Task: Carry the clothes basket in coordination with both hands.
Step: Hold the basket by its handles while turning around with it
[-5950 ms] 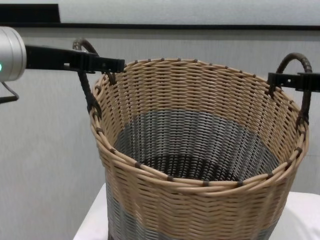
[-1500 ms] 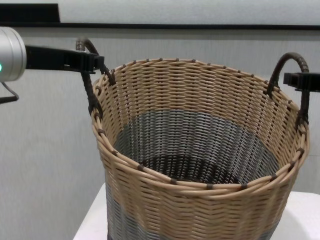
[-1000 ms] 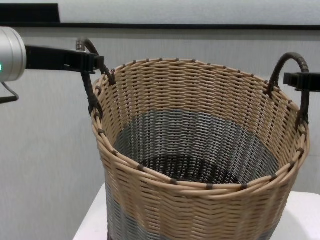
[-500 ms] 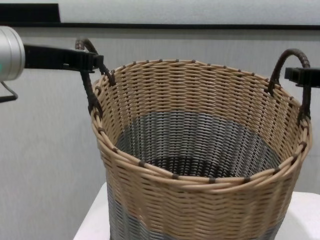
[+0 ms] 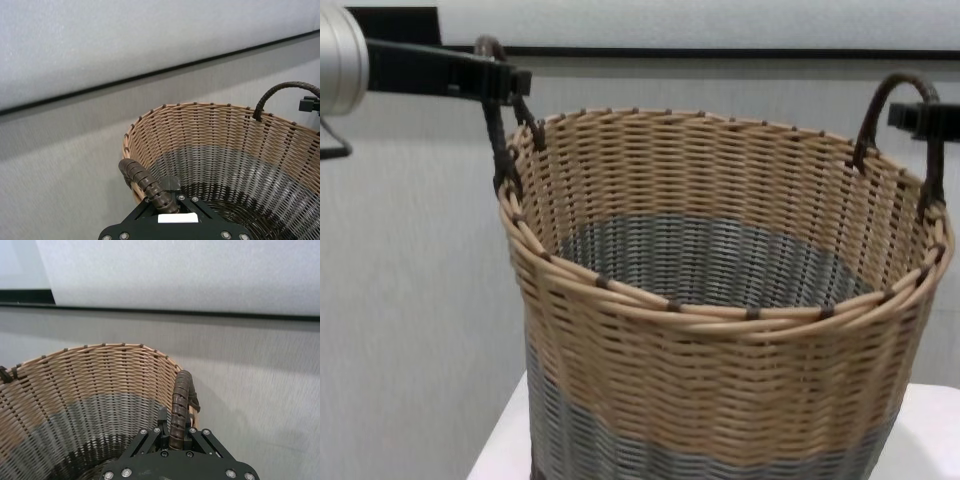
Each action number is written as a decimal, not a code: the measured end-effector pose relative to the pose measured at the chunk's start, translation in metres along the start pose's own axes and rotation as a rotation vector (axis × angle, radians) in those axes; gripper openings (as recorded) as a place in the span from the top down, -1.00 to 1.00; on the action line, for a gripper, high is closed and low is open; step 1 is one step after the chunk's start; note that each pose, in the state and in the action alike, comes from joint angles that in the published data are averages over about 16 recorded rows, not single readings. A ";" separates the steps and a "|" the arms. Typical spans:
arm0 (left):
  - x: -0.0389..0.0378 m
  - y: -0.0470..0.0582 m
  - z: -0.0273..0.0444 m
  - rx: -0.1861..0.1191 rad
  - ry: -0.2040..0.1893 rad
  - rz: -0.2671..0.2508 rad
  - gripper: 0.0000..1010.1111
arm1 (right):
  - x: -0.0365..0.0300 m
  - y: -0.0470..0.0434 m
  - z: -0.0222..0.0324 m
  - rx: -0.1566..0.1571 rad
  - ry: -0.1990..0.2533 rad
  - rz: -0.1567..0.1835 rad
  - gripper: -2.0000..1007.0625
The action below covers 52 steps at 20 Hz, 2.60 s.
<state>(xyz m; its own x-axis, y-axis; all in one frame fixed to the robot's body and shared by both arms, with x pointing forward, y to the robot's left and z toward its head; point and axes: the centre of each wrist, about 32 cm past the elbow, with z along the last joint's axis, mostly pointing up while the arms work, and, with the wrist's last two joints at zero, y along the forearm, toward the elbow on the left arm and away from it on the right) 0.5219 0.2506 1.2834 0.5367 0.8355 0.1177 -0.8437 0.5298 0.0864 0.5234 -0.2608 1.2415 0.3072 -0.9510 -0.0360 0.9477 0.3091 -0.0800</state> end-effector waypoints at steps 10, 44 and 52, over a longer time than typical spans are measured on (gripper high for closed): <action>-0.0031 0.003 0.0177 -0.021 -0.041 -0.017 1.00 | -0.0021 -0.0023 0.0118 0.032 0.012 0.015 0.71; -0.0035 0.004 0.0229 -0.030 -0.048 -0.019 1.00 | -0.0023 -0.0029 0.0135 0.035 0.019 0.021 0.71; -0.0035 0.004 0.0228 -0.029 -0.049 -0.019 1.00 | -0.0023 -0.0028 0.0135 0.034 0.019 0.022 0.71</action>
<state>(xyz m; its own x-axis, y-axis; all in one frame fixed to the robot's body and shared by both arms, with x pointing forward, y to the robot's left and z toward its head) 0.5167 0.2465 1.3060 0.5518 0.8177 0.1642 -0.8330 0.5500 0.0604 0.5212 -0.2597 1.2552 0.3265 -0.9435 -0.0560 0.9432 0.3291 -0.0449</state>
